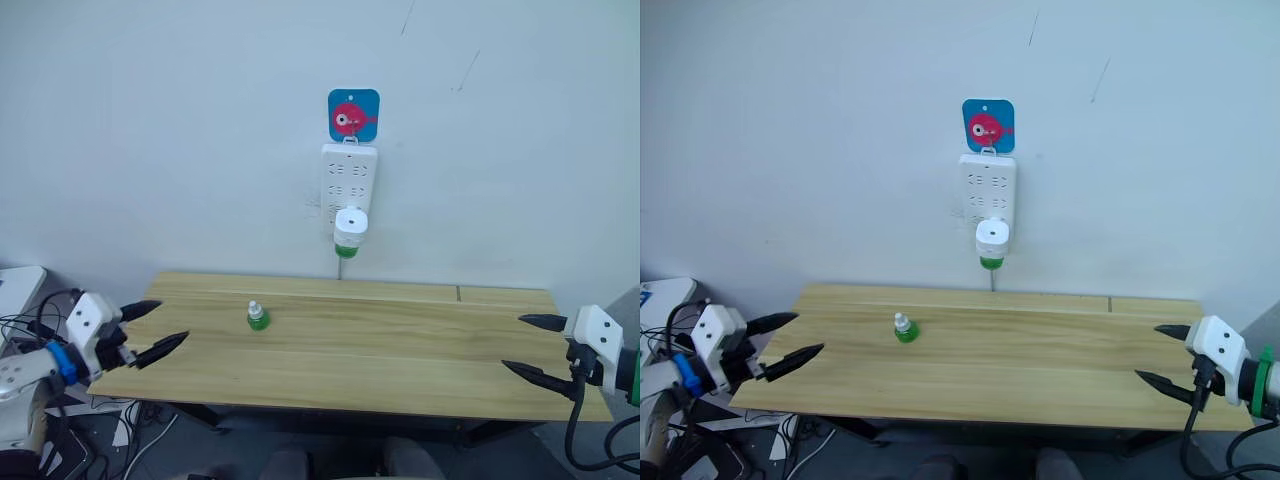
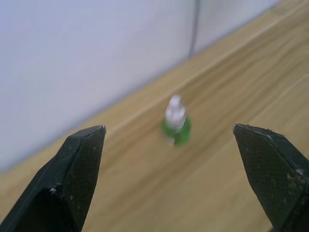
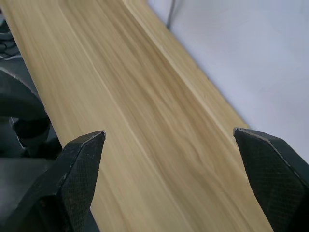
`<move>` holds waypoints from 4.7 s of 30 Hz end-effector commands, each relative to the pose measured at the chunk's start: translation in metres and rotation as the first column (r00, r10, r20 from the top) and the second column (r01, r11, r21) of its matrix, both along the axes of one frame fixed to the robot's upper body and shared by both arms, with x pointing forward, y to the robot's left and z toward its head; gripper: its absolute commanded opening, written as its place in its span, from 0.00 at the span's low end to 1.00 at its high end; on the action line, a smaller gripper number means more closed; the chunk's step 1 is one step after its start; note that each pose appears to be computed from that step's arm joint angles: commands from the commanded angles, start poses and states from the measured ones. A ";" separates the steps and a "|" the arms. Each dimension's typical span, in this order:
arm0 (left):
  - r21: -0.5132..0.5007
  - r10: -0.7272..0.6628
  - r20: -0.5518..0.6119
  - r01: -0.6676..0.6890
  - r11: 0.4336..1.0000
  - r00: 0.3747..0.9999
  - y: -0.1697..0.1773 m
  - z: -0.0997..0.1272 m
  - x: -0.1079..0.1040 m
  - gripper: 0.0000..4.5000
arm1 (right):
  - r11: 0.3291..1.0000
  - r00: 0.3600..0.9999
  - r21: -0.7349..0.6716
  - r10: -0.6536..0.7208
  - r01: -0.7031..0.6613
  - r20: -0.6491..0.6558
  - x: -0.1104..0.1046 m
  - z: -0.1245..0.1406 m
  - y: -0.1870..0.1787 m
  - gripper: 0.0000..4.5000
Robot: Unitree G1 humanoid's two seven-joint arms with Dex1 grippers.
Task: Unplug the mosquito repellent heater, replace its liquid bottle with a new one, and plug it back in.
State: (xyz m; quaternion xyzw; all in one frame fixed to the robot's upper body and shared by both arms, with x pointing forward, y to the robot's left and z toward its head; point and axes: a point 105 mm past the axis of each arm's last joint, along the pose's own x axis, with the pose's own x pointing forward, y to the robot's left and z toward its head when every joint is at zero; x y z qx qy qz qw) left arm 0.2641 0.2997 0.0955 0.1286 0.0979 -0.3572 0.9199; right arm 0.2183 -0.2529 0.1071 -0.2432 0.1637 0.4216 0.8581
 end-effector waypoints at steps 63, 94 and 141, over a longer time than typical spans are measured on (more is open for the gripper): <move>-0.102 -0.325 0.117 0.336 0.936 0.939 -0.165 0.093 0.158 0.74 | 0.952 0.979 0.305 -0.064 0.003 0.191 -0.018 0.108 0.115 1.00; -0.132 -0.394 0.082 0.401 0.906 0.916 -0.166 0.083 0.146 0.29 | 0.852 0.897 0.436 -0.400 0.290 0.186 0.107 0.112 0.220 1.00; -0.041 -0.111 0.344 0.133 0.990 0.932 -0.081 0.081 0.121 0.84 | 0.765 0.912 0.564 -0.407 0.310 0.050 0.087 0.129 0.186 0.65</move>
